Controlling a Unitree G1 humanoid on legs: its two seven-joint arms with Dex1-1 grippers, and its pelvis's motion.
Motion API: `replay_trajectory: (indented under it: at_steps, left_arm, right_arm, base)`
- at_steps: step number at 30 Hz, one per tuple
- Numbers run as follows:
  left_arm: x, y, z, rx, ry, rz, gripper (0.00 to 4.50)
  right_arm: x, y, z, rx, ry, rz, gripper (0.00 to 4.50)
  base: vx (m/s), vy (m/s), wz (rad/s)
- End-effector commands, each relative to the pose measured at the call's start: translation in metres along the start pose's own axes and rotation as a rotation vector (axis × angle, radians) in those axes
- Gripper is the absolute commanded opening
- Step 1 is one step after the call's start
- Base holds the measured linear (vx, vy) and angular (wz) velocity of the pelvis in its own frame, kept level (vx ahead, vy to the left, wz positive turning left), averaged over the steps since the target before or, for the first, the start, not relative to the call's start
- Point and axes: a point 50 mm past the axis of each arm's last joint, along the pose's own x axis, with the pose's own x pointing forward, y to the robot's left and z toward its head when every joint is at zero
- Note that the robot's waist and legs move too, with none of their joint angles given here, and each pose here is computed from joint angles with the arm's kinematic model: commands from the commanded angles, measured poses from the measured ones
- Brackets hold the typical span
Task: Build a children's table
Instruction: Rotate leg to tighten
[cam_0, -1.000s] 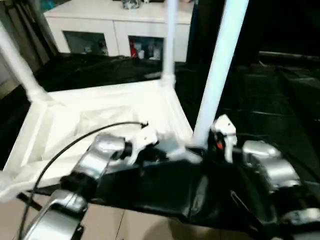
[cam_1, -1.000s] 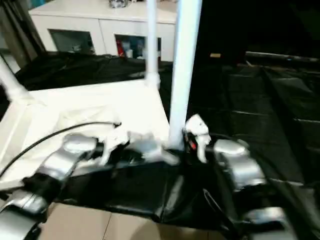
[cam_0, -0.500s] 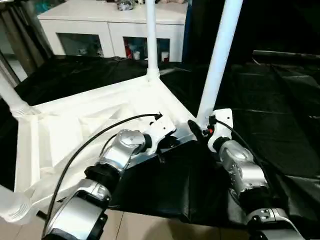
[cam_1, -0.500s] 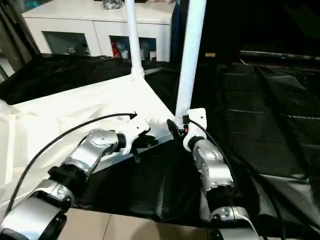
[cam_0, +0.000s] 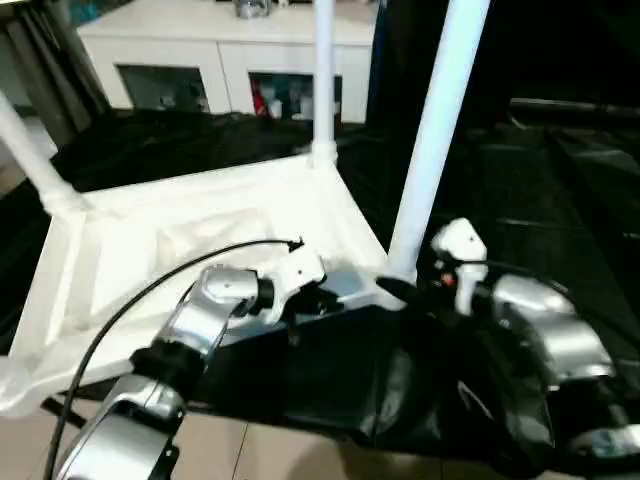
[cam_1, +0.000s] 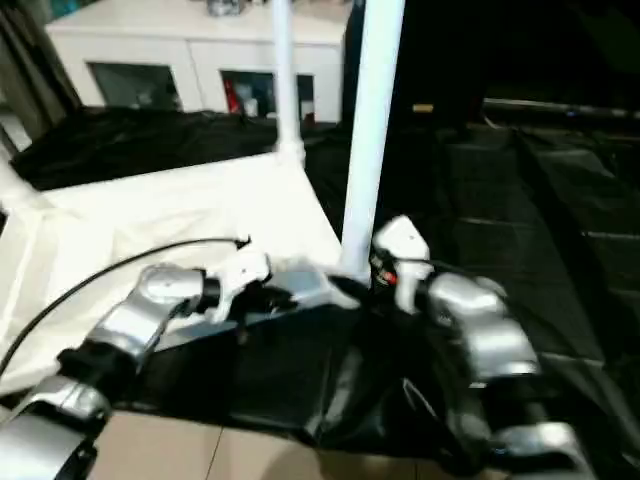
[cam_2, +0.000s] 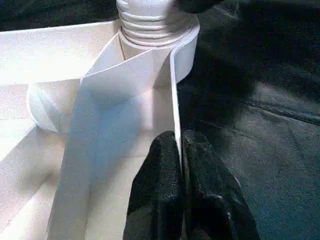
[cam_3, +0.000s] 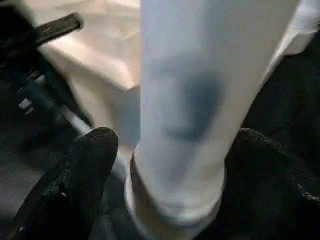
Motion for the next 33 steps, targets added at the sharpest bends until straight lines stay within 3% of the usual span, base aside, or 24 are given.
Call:
replay_trajectory:
  at_steps: [1, 8, 9, 11, 18, 27, 33]
  left_arm:
    - [-0.002, -0.003, 0.008, 0.023, -0.072, -0.026, 0.0]
    - [-0.003, -0.004, 0.006, 0.017, -0.065, -0.034, 0.0]
    - [-0.003, -0.004, 0.006, 0.017, -0.065, -0.033, 0.0]
    - [-0.003, -0.004, 0.006, 0.016, -0.066, -0.032, 0.0]
    - [-0.004, -0.004, 0.005, 0.015, -0.06, -0.038, 0.0]
    - [-0.002, -0.003, 0.006, 0.014, -0.056, -0.022, 0.0]
    - [0.013, 0.012, 0.013, -0.017, -0.029, 0.16, 0.0]
  right_arm:
    - [0.0, 0.003, 0.003, 0.011, 0.007, 0.053, 3.97]
    - [0.004, 0.003, -0.003, 0.02, 0.053, 0.065, 3.97]
    - [0.005, 0.003, -0.003, 0.025, 0.05, 0.066, 3.71]
    - [0.006, 0.003, -0.003, 0.03, 0.049, 0.067, 3.71]
    - [0.007, 0.003, -0.005, 0.029, 0.064, 0.067, 2.9]
    - [0.01, 0.008, -0.009, 0.053, 0.059, 0.072, 2.72]
    - [0.028, 0.005, -0.027, 0.207, 0.038, -0.249, 2.71]
  base:
    - [0.0, 0.0, 0.0]
    - [0.0, 0.0, 0.0]
    - [0.0, 0.0, 0.0]
    - [0.0, 0.0, 0.0]
    - [0.0, 0.0, 0.0]
    - [0.0, 0.0, 0.0]
    - [0.0, 0.0, 0.0]
